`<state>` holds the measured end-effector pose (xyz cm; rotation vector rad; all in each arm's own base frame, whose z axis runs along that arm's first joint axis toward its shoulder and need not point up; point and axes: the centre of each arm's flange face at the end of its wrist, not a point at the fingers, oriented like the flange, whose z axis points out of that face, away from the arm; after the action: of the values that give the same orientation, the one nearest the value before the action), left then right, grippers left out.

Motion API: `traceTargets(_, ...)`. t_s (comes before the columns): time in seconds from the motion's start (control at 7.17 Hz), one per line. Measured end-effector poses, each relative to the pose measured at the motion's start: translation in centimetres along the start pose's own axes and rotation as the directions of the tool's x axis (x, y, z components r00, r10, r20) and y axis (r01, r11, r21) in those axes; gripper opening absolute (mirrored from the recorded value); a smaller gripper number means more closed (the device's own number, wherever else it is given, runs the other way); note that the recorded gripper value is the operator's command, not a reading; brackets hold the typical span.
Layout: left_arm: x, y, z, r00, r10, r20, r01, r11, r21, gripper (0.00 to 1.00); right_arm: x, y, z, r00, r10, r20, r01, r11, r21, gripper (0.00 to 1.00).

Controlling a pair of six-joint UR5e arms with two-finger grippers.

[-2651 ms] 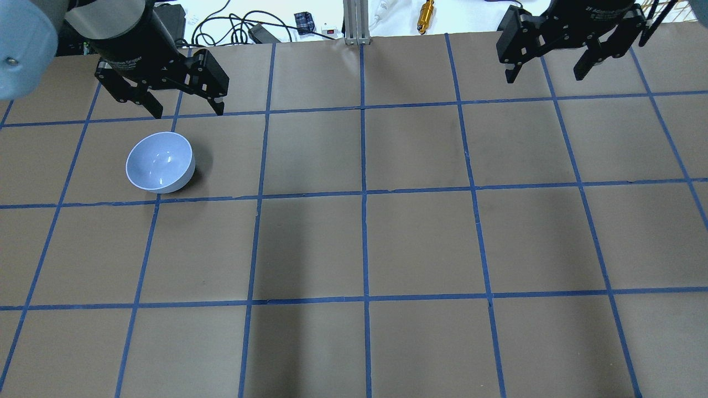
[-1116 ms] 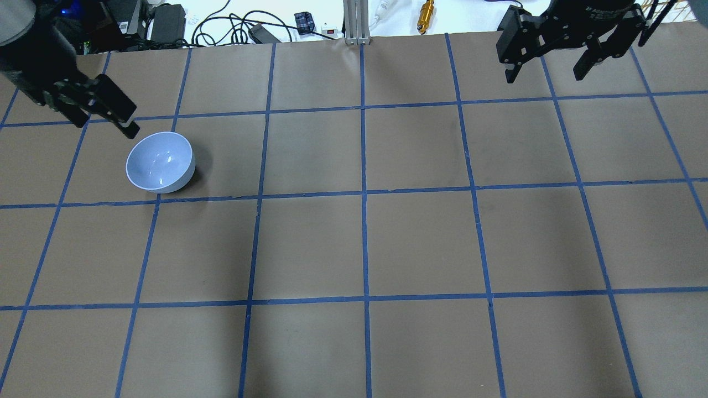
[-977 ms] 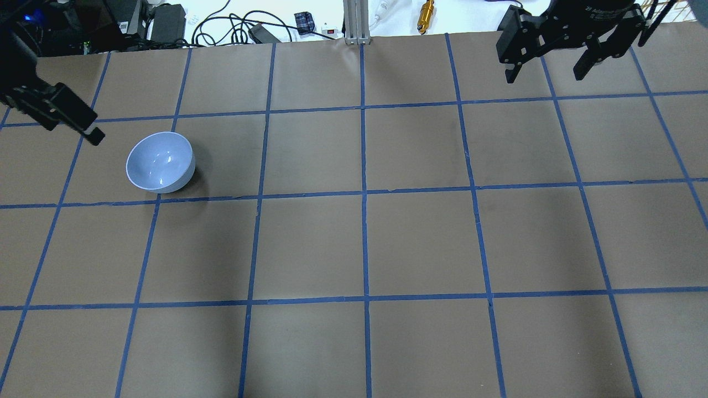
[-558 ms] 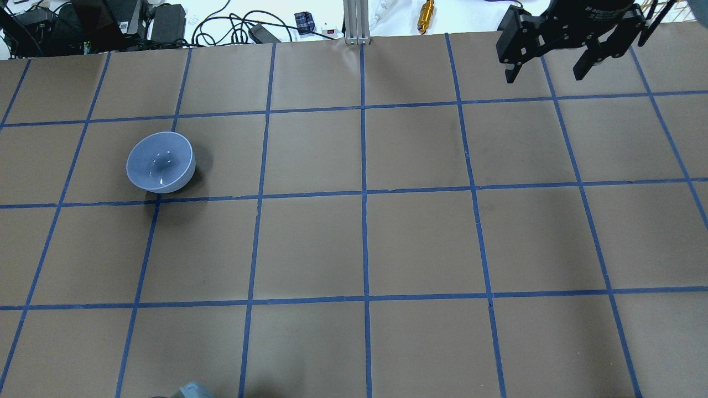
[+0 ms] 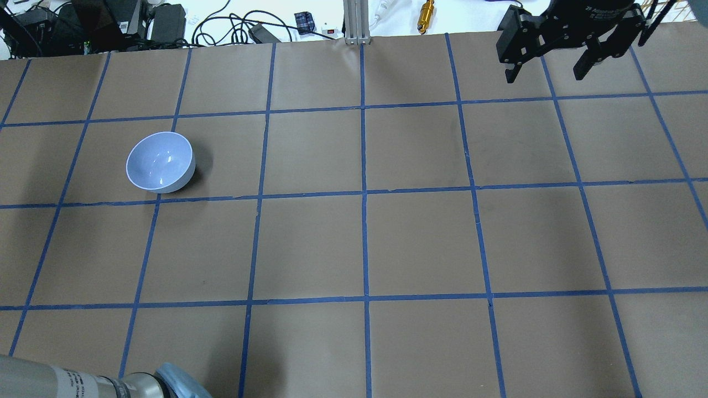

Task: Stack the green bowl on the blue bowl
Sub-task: 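Grasp the rim of the mint green bowl with the left gripper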

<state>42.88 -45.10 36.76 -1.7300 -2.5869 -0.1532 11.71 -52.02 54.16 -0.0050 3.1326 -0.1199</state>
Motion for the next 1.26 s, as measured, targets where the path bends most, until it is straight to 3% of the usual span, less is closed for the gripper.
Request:
traceTargets(0.14,-1.0,2.6,2.4,0.992,0.126,0.025,-0.125,0.991,-0.045,1.0,0.0,0.0,0.0,1.0,0.0,0.0,0.0,1.0,0.0,1.0)
traceTargets(0.42,-1.2,7.6,6.8,0.964,0.261,0.048,-0.258,0.964,-0.059,1.0,0.0,0.0,0.0,1.0,0.0,0.0,0.0,1.0,0.0,1.0)
traceTargets(0.84,1.3,12.9,11.7,0.938,0.345,0.039,-0.345,0.938,-0.007,1.0,0.0,0.0,0.0,1.0,0.0,0.0,0.0,1.0,0.0,1.0)
traceTargets(1.26,2.4,13.6,16.3,0.908,0.415,0.062,-0.416,0.909,0.011,1.0,0.0,0.0,0.0,1.0,0.0,0.0,0.0,1.0,0.0,1.0)
